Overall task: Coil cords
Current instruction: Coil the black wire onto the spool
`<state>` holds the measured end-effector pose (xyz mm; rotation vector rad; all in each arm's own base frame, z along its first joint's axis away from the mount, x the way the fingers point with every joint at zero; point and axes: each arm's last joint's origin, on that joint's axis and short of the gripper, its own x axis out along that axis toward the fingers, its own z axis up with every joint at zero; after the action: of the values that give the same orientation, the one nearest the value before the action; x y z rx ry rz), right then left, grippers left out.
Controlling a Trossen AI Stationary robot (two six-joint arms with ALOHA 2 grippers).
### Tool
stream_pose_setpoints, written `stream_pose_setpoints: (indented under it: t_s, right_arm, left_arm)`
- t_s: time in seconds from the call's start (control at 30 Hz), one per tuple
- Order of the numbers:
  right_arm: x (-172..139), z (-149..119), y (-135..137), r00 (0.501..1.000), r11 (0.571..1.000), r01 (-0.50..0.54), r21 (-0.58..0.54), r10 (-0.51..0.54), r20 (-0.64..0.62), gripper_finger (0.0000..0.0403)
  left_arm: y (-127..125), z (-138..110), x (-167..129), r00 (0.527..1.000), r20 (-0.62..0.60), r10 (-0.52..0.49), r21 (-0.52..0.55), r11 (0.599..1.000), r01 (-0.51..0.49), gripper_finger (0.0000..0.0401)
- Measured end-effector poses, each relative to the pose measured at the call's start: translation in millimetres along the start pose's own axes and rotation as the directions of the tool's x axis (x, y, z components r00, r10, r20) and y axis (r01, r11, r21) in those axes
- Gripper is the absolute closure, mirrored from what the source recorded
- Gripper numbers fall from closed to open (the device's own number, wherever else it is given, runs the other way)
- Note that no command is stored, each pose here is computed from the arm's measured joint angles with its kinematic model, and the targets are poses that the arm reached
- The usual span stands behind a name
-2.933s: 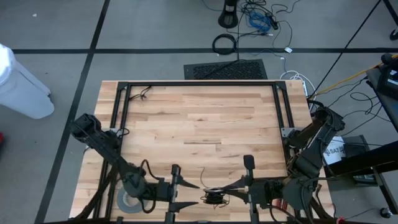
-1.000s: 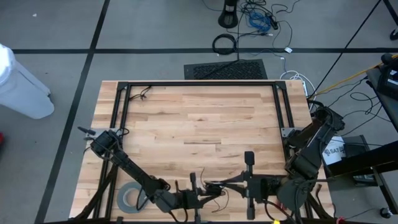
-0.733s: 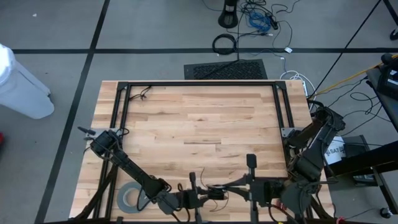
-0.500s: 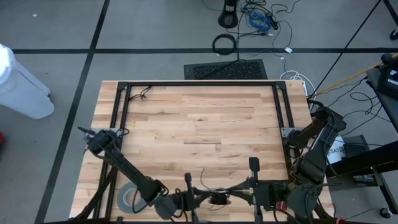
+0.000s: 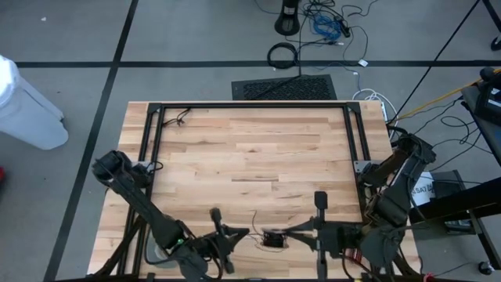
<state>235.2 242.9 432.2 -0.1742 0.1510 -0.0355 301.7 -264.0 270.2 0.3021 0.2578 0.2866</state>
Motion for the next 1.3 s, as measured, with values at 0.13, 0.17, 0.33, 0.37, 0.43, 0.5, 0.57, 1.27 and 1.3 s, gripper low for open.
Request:
stream_pose_setpoints:
  t_s: [0.13, 0.17, 0.33, 0.37, 0.43, 0.5, 0.57, 1.27, 1.3]
  right_arm:
    - [6.1, -4.7, -6.5, 0.999, 0.999, 0.034, 0.018, -0.033, -0.039, 0.0403]
    - [6.6, -6.7, -7.1, 0.998, 0.999, 0.038, 0.019, -0.037, -0.053, 0.0403]
    - [7.3, -9.3, -8.1, 0.997, 0.999, 0.043, 0.029, -0.041, -0.073, 0.0403]
    - [7.3, -9.1, -8.0, 0.997, 0.999, 0.042, 0.024, -0.04, -0.071, 0.0403]
    - [6.9, -8.0, -8.8, 0.997, 0.999, 0.041, 0.018, -0.04, -0.065, 0.0403]
    - [4.5, -5.5, -11.2, 0.998, 0.999, 0.029, 0.022, -0.028, -0.059, 0.0403]
    - [1.8, -2.3, -14.2, 0.999, 0.999, 0.017, 0.036, -0.015, -0.047, 0.0403]
    - [0.3, -1.6, -14.4, 0.998, 0.999, -0.035, 0.008, 0.036, -0.05, 0.0403]
    - [0.3, -1.6, -14.4, 0.998, 0.999, -0.035, 0.009, 0.036, -0.05, 0.0403]
  left_arm:
    - [2.4, -4.1, -5.1, 0.995, -0.055, -0.082, -0.041, 0.996, 0.08, 0.0344]
    - [2.2, -6.1, -5.2, 0.993, -0.07, -0.099, -0.067, 0.993, 0.095, 0.0332]
    - [1.9, -9.7, -5.4, 0.987, -0.097, -0.124, -0.129, 0.985, 0.112, 0.0268]
    - [2.0, -7.1, -4.4, 0.989, -0.08, -0.125, -0.153, 0.982, 0.112, 0.0257]
    - [2.7, -0.9, -1.8, 0.992, -0.039, -0.124, -0.19, 0.975, 0.115, 0.0238]
    - [4.1, 5.0, 1.7, 0.993, 0.0, -0.118, -0.233, 0.966, 0.115, 0.0225]
    - [4.1, 5.9, 5.4, 0.995, 0.015, -0.101, -0.246, 0.964, 0.101, 0.0217]
    - [1.4, -2.1, 23.5, 0.984, 0.0, -0.176, -0.351, 0.922, 0.165, 0.0214]
    - [0.9, -3.3, 25.1, 0.985, -0.003, -0.174, -0.35, 0.923, 0.162, 0.0214]
